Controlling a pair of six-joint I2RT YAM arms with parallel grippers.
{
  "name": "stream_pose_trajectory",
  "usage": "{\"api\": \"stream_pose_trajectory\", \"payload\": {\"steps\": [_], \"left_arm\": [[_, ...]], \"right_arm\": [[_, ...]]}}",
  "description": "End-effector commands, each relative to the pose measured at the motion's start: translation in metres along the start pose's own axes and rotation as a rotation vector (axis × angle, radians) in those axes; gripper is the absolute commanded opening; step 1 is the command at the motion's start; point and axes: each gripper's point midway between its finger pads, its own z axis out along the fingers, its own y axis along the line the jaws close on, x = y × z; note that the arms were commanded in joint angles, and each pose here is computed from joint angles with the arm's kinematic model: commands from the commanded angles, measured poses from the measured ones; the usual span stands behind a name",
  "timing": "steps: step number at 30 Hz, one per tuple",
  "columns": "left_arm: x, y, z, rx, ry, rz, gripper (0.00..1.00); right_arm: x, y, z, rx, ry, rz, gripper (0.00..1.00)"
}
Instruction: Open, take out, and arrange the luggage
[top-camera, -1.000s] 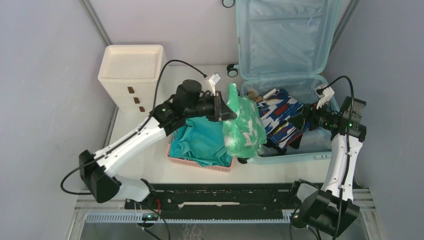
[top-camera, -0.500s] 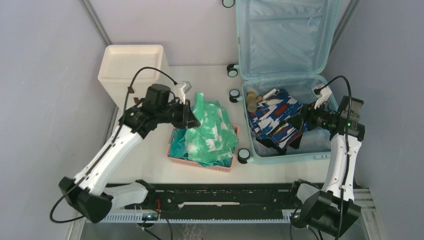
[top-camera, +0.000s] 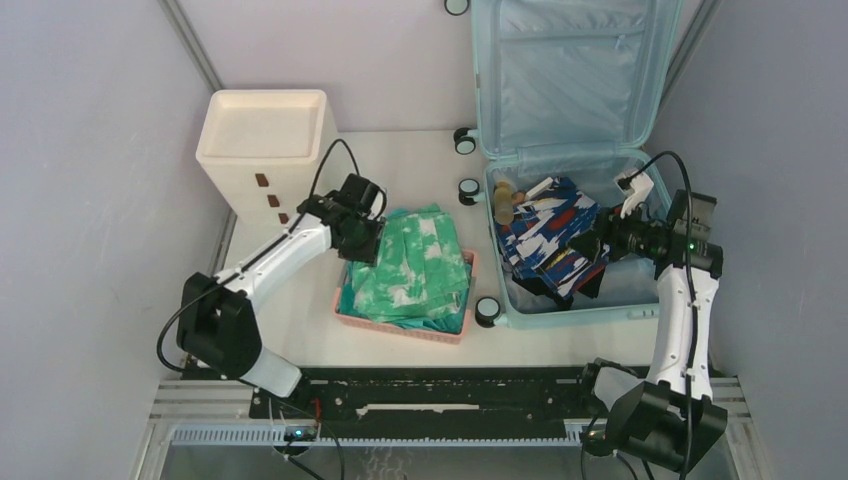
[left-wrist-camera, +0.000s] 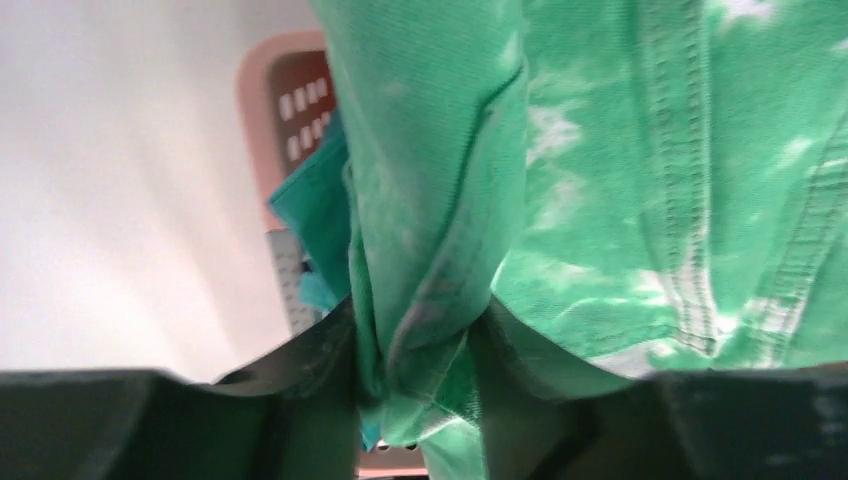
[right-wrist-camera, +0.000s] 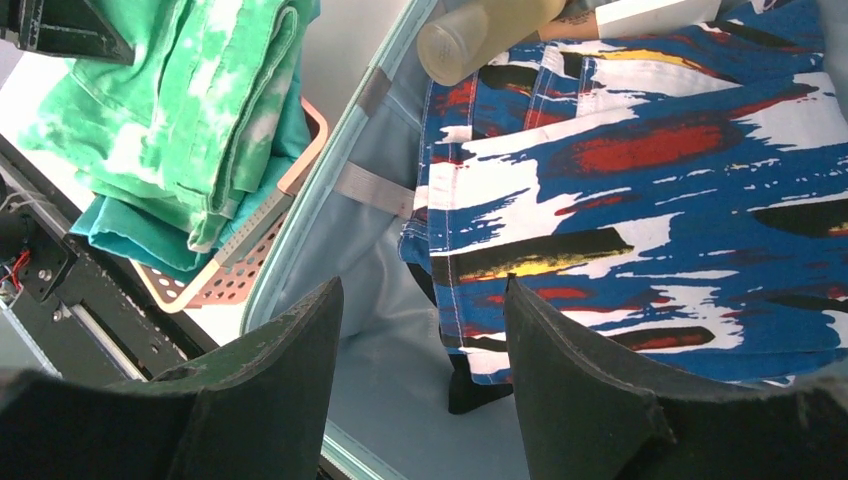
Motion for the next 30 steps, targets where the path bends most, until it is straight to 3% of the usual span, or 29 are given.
{"api": "stream_pose_trajectory", "payload": {"steps": [1,3,5,9,14,16,20,24,30], "left_arm": [[-0.031,0.045,-0.039,-0.221,-0.228,-0.051,0.52],[-0.042,0.041,-0.067,-0.171,-0.368,-0.068,0.58],[-0.05,0.035,-0.096,-0.109,-0.505,-0.077,0.75],[-0.057,0.026,-0.137,0.013,-0.754,-0.115,0.98],[-0.053,-0.009,-0.158,0.294,-0.951,-0.178,1.0],[-0.05,-0.031,-0.157,0.437,-0.948,-0.182,0.95],[-0.044,-0.058,-0.126,0.583,-0.817,-0.243,0.61],[-0.033,-0.047,-0.07,0.437,-0.673,-0.323,0.37],[0.003,-0.015,0.023,0.135,-0.443,-0.395,0.26]], "right_arm": [[-0.004,-0.004,0.003,0.012,-0.005,-0.054,0.68],[-0.004,-0.003,0.005,0.008,-0.001,-0.064,0.68],[-0.003,0.001,0.008,-0.006,0.008,-0.081,0.68],[-0.002,0.009,0.013,-0.034,0.019,-0.12,0.68],[-0.002,0.018,0.014,-0.066,0.004,-0.16,0.69],[-0.003,0.02,0.014,-0.073,-0.001,-0.166,0.69],[-0.001,0.02,0.016,-0.078,0.006,-0.164,0.69],[0.0,0.02,0.018,-0.081,0.013,-0.159,0.69],[0.003,0.017,0.021,-0.07,0.034,-0.161,0.69]]}}
